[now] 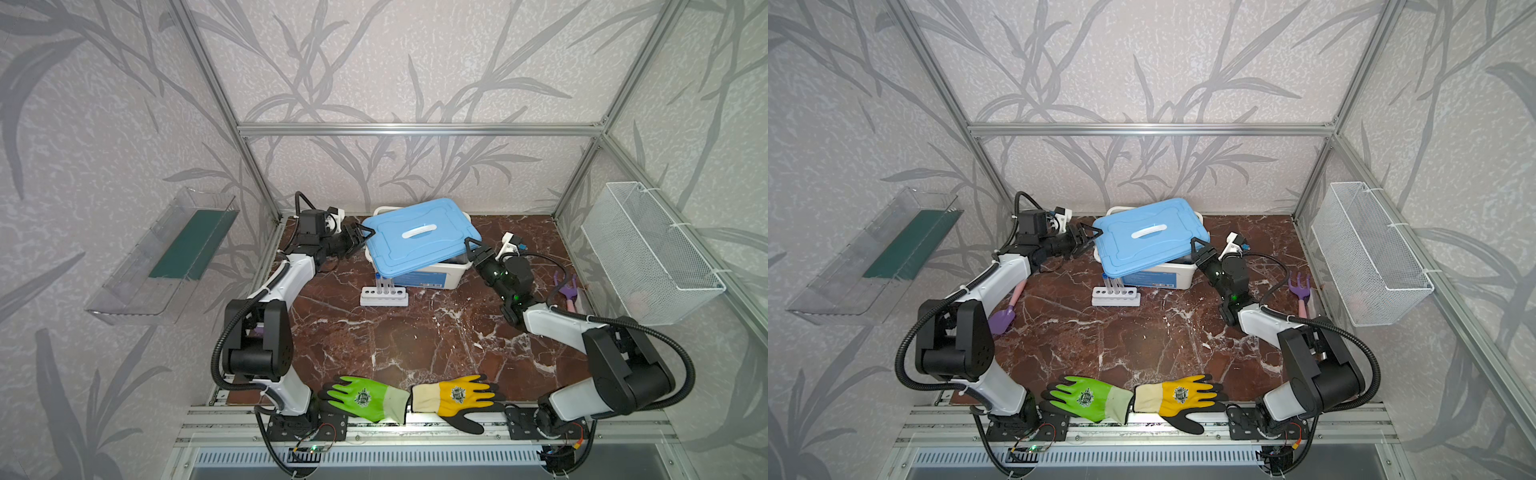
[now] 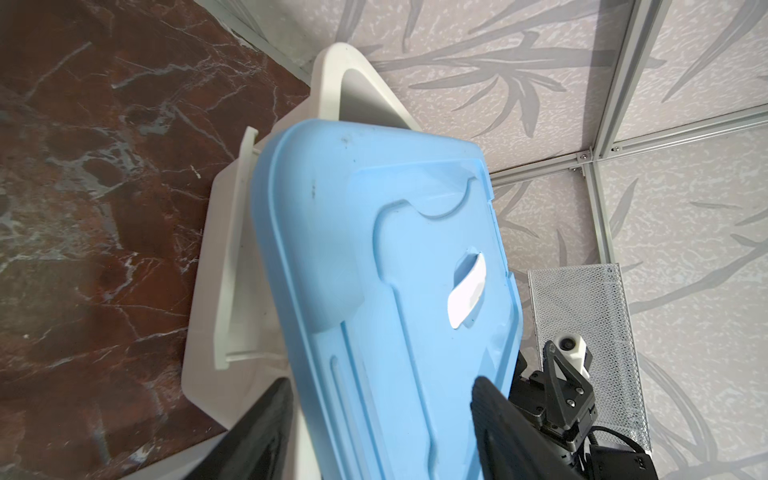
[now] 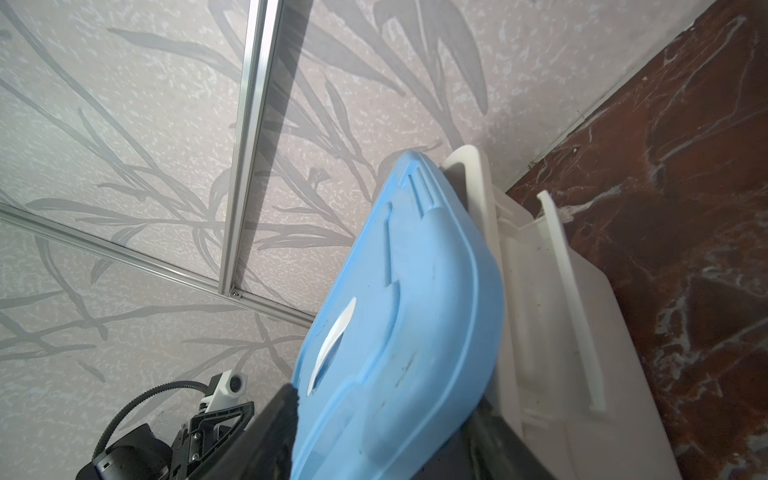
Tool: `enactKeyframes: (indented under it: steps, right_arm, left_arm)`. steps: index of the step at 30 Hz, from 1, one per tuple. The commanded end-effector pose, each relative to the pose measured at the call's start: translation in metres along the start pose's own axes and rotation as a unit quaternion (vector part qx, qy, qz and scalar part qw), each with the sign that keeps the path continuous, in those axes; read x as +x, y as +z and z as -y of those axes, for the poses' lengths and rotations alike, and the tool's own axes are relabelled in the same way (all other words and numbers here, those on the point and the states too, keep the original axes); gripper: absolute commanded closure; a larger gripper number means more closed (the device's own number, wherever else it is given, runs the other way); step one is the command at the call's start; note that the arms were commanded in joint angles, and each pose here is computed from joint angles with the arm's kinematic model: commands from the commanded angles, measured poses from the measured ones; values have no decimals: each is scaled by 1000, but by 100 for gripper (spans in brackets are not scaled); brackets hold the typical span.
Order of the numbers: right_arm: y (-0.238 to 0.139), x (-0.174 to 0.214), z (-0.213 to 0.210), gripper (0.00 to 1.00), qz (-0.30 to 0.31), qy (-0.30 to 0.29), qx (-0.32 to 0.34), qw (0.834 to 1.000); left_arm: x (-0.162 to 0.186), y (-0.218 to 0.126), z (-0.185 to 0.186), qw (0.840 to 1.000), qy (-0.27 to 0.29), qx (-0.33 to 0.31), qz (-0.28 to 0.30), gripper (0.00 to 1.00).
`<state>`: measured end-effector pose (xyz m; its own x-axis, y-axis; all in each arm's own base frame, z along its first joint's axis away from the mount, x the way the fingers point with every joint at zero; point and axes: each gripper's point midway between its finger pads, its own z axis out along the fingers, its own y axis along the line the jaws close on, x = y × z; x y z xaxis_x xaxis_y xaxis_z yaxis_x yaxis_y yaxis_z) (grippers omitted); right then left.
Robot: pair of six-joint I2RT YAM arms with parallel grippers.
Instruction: Organize the chemistry lab equipment
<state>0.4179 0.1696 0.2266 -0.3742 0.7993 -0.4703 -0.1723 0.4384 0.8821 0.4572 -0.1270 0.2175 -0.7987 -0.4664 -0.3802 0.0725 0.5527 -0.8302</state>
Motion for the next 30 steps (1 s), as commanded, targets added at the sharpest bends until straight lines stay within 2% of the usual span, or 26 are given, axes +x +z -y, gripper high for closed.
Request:
enactKeyframes:
  steps: [1,6,13,22,25,30]
  right_arm:
    - [-7,2,-9,34,-4,-23,-6,1000]
    - [-14,4,-11,25,-13,-44,4,999]
    - [-35,0,-1,20,-25,-105,70,992]
    - [-47,-4,-5,16,-45,-156,101,982]
    - [-50,-15,-14,16,-50,-207,123,969]
    - [-47,-34,-38,16,-88,-298,163,936]
  left_arm:
    - [-8,-10,6,1000,23,-12,9,30]
    - [-11,-8,3,1000,21,-15,14,30]
    - [-19,-9,9,999,28,-12,22,30]
    - [-22,-7,12,999,28,-8,22,30]
    - [-20,-10,12,999,31,-13,21,30]
    - [-18,-10,10,999,28,-16,19,30]
